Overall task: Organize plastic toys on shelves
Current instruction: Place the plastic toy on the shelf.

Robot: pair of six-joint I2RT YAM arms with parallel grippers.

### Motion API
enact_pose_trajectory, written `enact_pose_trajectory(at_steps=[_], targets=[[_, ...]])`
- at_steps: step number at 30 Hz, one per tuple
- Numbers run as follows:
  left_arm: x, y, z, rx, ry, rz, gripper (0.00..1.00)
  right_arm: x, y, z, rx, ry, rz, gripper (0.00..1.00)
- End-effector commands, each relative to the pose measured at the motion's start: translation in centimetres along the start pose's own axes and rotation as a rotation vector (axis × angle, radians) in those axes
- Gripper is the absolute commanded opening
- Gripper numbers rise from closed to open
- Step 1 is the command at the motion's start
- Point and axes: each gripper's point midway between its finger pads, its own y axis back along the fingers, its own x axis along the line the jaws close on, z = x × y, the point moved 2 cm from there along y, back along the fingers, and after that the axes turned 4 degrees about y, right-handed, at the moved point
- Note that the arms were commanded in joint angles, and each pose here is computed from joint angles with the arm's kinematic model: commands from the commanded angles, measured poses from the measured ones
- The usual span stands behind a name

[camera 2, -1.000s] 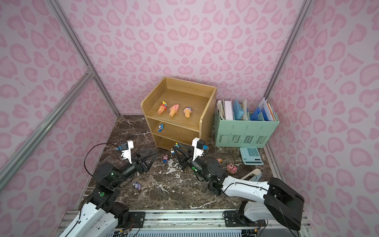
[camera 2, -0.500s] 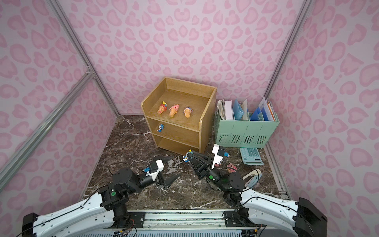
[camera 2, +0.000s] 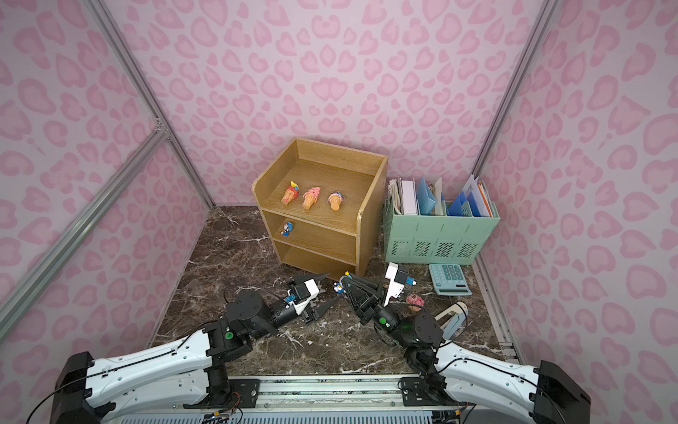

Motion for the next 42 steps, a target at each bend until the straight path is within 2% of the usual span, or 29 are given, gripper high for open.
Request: enact_pose_trajectory(at_steps=[1, 5, 12, 25, 28, 36, 38, 42], targets=[[-0.5, -0.1, 1.4, -0.053, 0.028, -0.035, 0.63, 0.3, 0.1, 0.7, -0.03, -0.014, 0.013, 0.18], [-0.9, -0.1, 1.2, -0.048, 0.042, -0.061, 0.6, 0.3, 0.1, 0.7, -0.03, -0.014, 0.013, 0.18], [-1.1, -0.3, 0.9, -0.027, 0.039, -0.074, 0.5, 0.4, -0.1, 0.6, -0.024, -0.025, 0.026, 0.18], [-1.2, -0.3, -0.1, 0.02, 0.022, -0.074, 0.44, 0.9, -0.5, 0.3, -0.001, -0.03, 0.047, 0.18], [-1.3, -0.1, 0.1, 0.018, 0.022, -0.084, 0.39, 0.8, -0.5, 0.2, 0.001, -0.028, 0.042, 0.18], [-1.5, 0.0, 0.2, 0.022, 0.029, -0.101, 0.38, 0.7, -0.5, 0.2, 0.002, -0.028, 0.04, 0.19], [-1.5, 0.0, 0.2, 0.027, 0.031, -0.102, 0.31, 0.7, -0.5, 0.1, 0.004, -0.028, 0.038, 0.2], [-1.5, 0.0, 0.0, 0.044, 0.037, -0.102, 0.29, 0.5, -0.5, 0.1, 0.007, -0.023, 0.03, 0.24]])
